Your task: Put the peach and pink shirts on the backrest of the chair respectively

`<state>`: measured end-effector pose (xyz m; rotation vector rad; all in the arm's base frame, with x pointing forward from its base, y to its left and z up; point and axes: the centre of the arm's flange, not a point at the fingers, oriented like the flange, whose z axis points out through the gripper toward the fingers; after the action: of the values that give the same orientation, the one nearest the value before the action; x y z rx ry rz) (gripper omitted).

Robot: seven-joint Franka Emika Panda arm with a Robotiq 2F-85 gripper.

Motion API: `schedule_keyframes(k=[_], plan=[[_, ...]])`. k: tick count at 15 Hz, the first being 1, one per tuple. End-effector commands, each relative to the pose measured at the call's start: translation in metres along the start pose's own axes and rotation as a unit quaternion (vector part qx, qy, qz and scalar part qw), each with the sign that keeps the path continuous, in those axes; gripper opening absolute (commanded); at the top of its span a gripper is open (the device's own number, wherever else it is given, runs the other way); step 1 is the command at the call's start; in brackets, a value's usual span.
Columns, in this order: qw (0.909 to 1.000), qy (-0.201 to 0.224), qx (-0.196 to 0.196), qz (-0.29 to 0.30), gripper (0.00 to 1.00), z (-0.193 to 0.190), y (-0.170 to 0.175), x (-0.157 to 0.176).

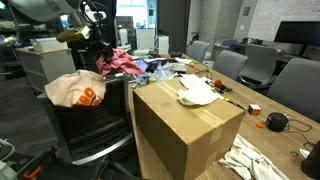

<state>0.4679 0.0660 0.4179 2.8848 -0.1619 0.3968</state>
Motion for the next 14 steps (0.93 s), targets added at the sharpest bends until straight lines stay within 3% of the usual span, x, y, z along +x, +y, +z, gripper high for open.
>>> schedule_keyframes(k=[1,14], plan=[[0.9999,0.013,0.001,0.004,0.05,-0.008,0.004,-0.01],[0.9964,0.041,-0.036,-0.065,0.05,-0.028,-0.021,-0.002]])
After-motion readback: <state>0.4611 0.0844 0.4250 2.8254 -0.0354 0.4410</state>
